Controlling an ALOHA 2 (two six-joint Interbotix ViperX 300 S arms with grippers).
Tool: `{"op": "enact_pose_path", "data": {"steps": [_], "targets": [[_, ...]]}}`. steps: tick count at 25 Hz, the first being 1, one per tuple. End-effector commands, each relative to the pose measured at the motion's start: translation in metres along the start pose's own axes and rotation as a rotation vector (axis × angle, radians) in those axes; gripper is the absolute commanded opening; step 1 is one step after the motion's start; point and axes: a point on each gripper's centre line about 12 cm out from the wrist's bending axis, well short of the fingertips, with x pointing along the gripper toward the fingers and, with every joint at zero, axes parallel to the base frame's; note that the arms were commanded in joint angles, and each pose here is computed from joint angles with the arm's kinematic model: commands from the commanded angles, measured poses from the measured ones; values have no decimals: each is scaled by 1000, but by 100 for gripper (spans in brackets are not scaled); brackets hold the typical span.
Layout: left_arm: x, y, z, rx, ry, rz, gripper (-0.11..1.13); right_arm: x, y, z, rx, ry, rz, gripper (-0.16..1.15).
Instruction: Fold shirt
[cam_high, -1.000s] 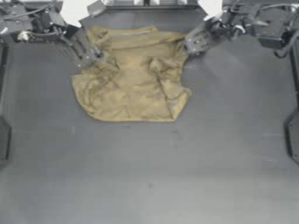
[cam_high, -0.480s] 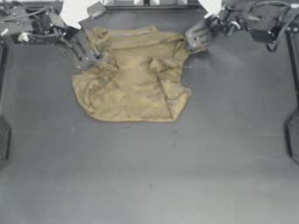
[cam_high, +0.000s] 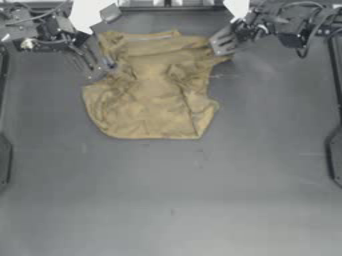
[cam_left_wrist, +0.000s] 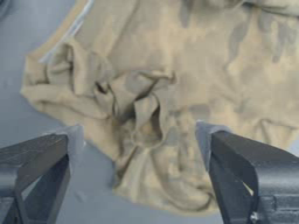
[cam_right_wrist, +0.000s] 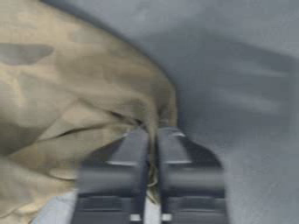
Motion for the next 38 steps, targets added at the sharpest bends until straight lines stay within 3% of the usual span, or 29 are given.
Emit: {"op": "enact_pose_path", "data": {"steps": [1, 3, 9, 16, 25, 32, 35, 38], "targets": [[-18, 2, 5, -4, -55, -4, 103, -17, 8, 13, 1, -43, 24, 0], [-17, 3, 2, -3, -48, -1, 103, -26, 15, 16, -11, -54, 33, 10], [-17, 2, 2, -1, -48, -2, 103, -53, 48, 33, -58, -89, 65, 3], [-20, 2, 2, -4, -57, -3, 103, -58, 82, 46, -70, -94, 111, 3], [-27, 4, -8, -6, -60, -3, 103, -46, 112, 49, -61, -63, 159, 3], [-26, 4, -8, -6, -60, -3, 103, -27, 134, 47, -91, -35, 200, 4], [-26, 4, -10, -5, -57, -3, 103, -25, 137, 50, -105, -53, 214, 18], [-24, 4, -12, -4, -49, -2, 103, -23, 137, 50, -117, -51, 224, 59]]}}
